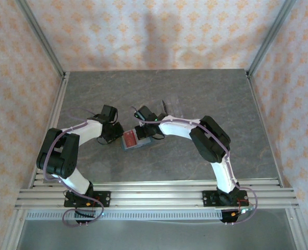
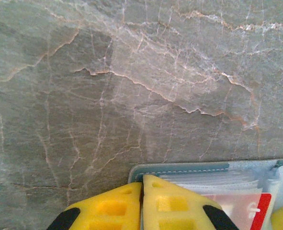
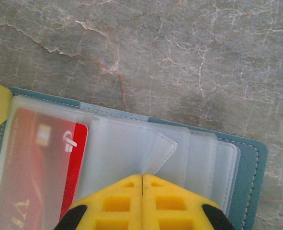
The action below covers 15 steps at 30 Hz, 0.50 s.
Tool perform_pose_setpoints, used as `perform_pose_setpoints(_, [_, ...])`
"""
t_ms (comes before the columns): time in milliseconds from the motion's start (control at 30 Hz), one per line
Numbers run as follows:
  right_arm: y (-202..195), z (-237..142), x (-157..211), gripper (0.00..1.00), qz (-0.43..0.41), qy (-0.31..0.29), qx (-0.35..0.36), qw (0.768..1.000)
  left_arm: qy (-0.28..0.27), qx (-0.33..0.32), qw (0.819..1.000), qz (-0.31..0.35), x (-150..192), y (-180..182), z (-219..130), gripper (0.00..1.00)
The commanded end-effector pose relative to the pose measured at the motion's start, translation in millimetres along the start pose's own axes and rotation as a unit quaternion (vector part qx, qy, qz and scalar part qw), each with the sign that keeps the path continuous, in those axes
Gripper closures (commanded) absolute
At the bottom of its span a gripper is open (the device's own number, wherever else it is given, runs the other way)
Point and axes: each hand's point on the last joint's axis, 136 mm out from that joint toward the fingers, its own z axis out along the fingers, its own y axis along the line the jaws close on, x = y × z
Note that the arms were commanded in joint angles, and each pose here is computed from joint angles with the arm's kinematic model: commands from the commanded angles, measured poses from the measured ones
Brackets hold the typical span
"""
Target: Put the credit cards into the card holder
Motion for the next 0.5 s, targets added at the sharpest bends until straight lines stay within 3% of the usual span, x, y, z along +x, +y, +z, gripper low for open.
perform_pose_setpoints(0, [19.9, -22.3, -13.6, 1.0, -0.001, -0.006, -0.018, 1.0, 0.046, -0.044, 0.998, 0.009, 30.8, 25.6, 14.9, 0.91])
perform_pose_setpoints(467, [39.0, -38.6, -31.8, 1.0, 0.012, -0.022, -0.053, 0.998, 0.05, -0.037, 0.998, 0.006, 33.1, 22.6, 19.1, 0.91])
